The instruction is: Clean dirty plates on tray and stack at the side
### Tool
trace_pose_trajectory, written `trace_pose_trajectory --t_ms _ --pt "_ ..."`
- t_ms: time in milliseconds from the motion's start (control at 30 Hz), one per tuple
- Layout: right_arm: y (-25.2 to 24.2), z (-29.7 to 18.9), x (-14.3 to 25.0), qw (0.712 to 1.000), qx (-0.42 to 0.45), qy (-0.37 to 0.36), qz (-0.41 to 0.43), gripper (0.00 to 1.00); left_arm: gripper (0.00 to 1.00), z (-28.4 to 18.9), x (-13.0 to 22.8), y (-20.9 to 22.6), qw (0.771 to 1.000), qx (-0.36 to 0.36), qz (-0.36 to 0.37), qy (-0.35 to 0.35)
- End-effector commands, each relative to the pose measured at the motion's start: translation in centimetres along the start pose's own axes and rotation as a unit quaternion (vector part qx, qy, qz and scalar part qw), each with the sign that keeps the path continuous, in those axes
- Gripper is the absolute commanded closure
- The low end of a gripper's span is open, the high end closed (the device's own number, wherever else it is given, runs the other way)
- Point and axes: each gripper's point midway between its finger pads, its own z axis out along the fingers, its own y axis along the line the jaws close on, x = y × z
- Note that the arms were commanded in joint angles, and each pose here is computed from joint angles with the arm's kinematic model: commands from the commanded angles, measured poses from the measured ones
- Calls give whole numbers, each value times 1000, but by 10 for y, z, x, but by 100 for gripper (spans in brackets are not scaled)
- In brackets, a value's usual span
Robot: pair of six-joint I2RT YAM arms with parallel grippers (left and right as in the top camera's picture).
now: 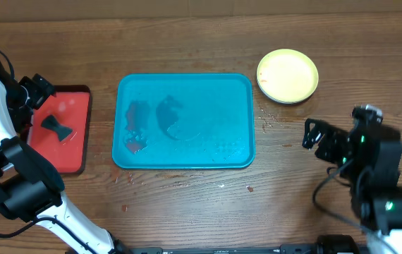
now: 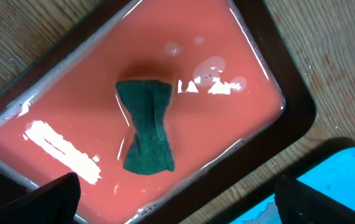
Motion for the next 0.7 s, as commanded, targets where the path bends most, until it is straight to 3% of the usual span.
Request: trace_pose_trajectory --t_ms 0,667 --pt "-5 1 13 999 -19 -37 -5 0 0 -5 -1 -5 1000 6 10 -6" --pt "-19 -4 46 975 -95 -198 -38 0 0 -5 -1 -5 1000 6 10 -6"
